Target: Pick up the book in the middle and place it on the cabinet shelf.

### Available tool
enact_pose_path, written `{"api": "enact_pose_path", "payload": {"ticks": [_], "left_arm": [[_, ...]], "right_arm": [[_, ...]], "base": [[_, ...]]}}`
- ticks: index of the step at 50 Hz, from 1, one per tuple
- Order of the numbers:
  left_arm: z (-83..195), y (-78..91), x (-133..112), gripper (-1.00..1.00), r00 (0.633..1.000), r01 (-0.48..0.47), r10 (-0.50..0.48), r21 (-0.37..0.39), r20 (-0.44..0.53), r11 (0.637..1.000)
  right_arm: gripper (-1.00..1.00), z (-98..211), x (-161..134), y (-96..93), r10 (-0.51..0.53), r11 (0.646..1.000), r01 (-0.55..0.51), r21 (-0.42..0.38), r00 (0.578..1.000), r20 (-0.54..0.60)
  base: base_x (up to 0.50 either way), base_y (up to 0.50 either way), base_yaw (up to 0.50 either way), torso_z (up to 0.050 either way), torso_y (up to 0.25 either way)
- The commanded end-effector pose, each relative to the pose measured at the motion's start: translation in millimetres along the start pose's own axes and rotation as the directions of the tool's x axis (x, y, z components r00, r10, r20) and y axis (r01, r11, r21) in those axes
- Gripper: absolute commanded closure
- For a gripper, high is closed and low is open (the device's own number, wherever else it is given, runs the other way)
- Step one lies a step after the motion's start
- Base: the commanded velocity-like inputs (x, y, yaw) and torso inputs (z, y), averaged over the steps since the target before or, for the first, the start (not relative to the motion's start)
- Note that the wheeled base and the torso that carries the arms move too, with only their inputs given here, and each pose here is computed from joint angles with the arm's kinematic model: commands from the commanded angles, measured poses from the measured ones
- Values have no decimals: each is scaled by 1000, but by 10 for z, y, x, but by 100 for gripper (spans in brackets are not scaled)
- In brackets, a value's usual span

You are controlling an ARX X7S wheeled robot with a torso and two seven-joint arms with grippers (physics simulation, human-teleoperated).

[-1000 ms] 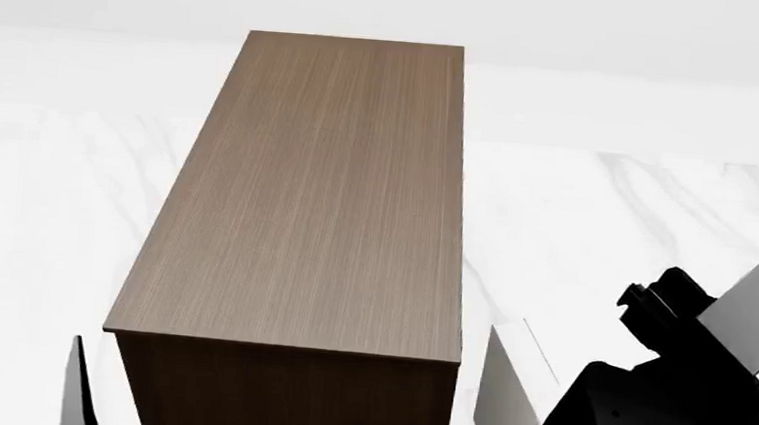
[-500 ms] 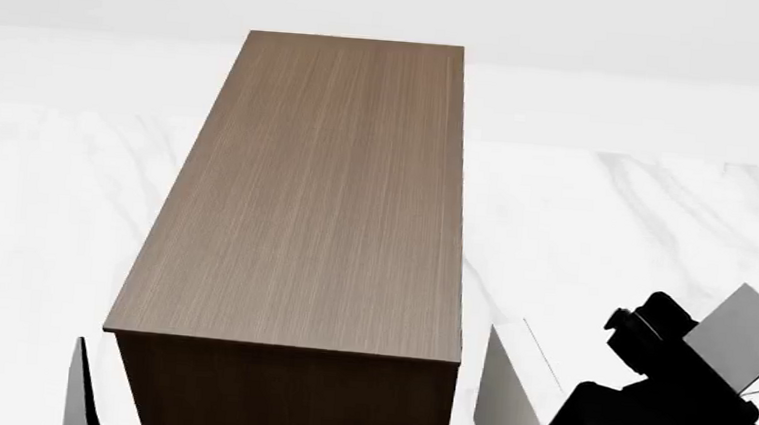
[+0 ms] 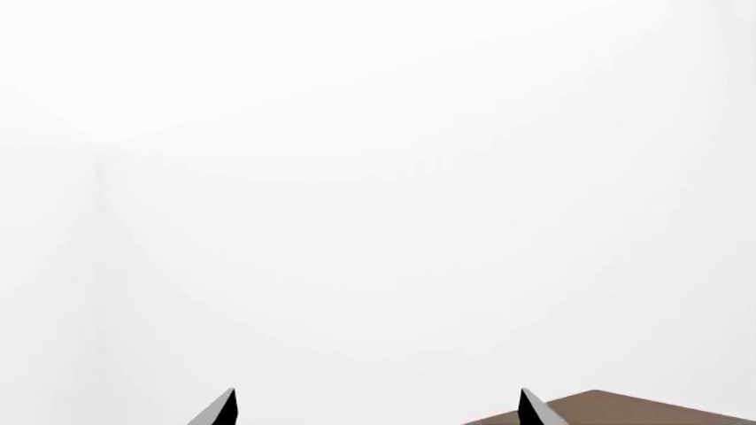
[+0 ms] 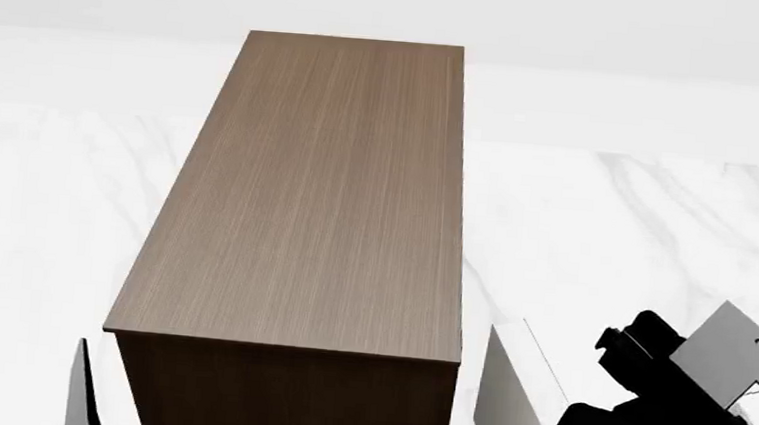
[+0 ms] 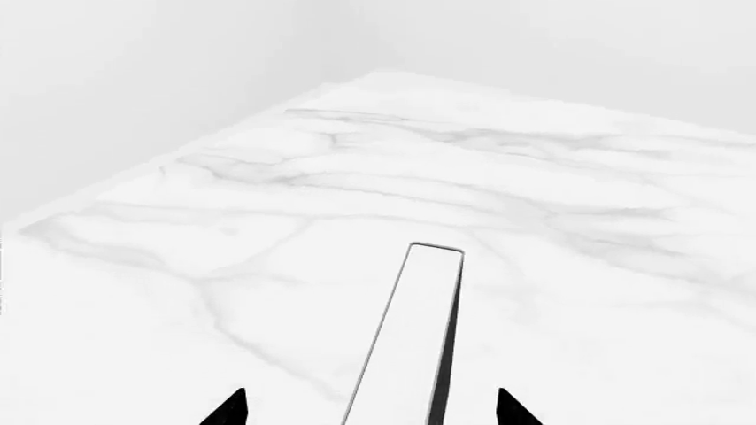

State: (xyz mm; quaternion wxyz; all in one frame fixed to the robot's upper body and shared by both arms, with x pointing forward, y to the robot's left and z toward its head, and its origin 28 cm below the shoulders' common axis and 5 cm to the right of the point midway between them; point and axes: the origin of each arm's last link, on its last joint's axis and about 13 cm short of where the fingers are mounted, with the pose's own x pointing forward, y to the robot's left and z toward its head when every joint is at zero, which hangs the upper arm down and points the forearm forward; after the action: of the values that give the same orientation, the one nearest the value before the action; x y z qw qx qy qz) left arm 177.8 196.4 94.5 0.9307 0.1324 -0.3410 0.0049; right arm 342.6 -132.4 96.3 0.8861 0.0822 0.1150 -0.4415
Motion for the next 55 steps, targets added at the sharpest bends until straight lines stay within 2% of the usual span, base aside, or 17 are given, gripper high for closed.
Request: {"api": "enact_pose_path", "payload": {"ticks": [1, 25, 36, 55], "left_arm": [[-2, 17, 16, -100, 1000, -12, 12, 10, 2, 1000], [-15, 11, 13, -100, 1000, -8, 8, 11, -1, 1000], [-14, 9, 11, -100, 1000, -7, 7, 11, -2, 1000], [-17, 8, 9, -100, 1000, -6, 6, 10, -7, 1000]], "right_arm": [[-100, -79, -12, 4, 26, 1000, -26, 10, 1000, -8], [-100, -222, -12, -22, 38, 999, -38, -5, 999, -24], [-100, -227, -18, -19, 83, 996, -82, 27, 996, -21], [-100, -280, 55, 15, 105, 994, -106, 34, 994, 6]], "base": [[0, 0, 0, 0, 0], [0, 0, 0, 0, 0], [0, 0, 0, 0, 0], [0, 0, 0, 0, 0]]}}
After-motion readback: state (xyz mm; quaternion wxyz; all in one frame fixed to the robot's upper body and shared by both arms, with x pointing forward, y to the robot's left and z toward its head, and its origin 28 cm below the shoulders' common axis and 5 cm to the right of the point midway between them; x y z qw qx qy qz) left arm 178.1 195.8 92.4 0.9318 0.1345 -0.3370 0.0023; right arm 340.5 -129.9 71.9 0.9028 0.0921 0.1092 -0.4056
